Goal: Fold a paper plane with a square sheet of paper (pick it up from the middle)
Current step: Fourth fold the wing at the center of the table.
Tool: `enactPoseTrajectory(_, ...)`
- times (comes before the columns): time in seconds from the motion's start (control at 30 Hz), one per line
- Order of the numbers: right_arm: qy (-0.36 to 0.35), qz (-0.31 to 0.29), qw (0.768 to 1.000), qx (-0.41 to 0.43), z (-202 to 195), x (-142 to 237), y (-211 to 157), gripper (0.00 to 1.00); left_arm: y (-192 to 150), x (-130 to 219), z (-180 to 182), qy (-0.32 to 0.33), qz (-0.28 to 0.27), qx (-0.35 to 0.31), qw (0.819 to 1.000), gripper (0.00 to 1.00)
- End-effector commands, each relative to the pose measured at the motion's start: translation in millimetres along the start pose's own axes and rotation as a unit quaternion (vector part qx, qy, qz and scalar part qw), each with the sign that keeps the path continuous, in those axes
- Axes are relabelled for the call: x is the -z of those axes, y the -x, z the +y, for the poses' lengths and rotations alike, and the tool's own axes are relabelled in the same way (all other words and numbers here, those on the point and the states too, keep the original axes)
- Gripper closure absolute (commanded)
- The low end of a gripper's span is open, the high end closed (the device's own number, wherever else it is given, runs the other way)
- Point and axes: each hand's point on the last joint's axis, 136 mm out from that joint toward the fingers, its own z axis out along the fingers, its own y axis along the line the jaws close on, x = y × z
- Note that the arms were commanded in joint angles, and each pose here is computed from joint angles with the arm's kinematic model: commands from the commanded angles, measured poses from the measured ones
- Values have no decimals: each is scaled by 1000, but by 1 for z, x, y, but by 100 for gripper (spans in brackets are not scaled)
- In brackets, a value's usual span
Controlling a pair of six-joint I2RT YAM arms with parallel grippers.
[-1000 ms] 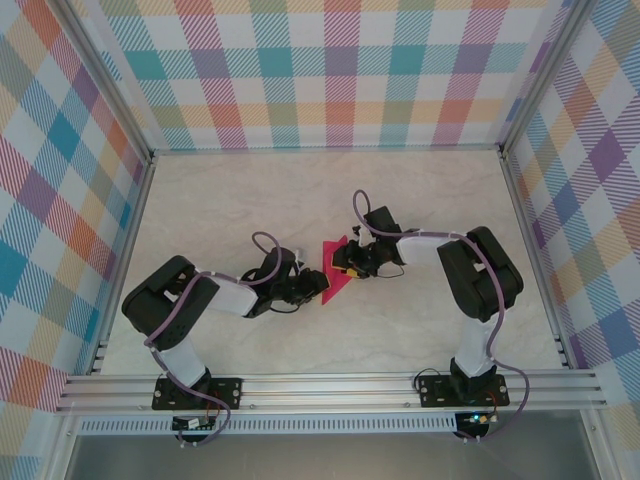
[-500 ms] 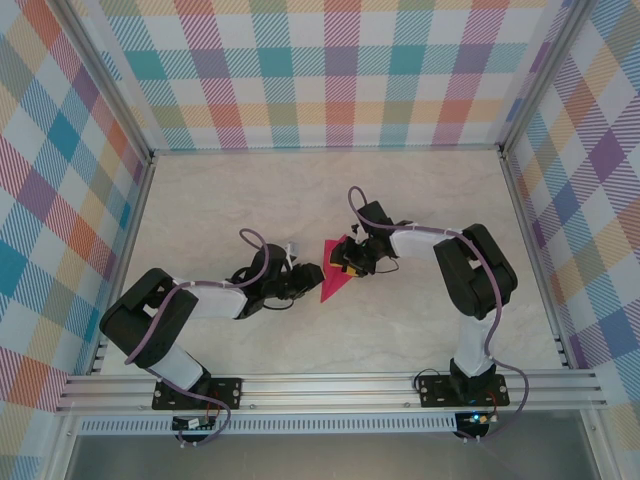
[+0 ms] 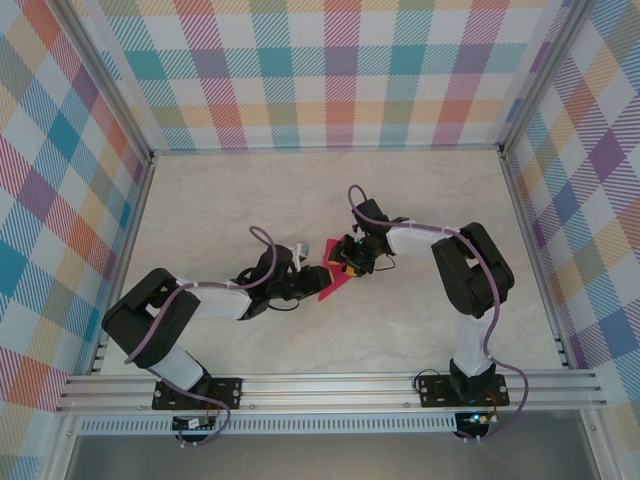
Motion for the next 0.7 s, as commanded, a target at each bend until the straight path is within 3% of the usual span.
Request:
enactPoseTrajectory(0.0, -173, 13, 982, -71, -102, -24, -17, 53, -2, -8, 2, 22, 10, -28, 999, 67)
enactPoseTrajectory(0.33, -180, 17, 981, -72, -104, -23, -19, 54, -5, -20, 22, 62, 25, -29, 997, 68)
enactPoseTrajectory(0.67, -183, 19, 980, -70, -107, -24, -20, 54, 4, -12, 34, 107, -1, -40, 993, 72)
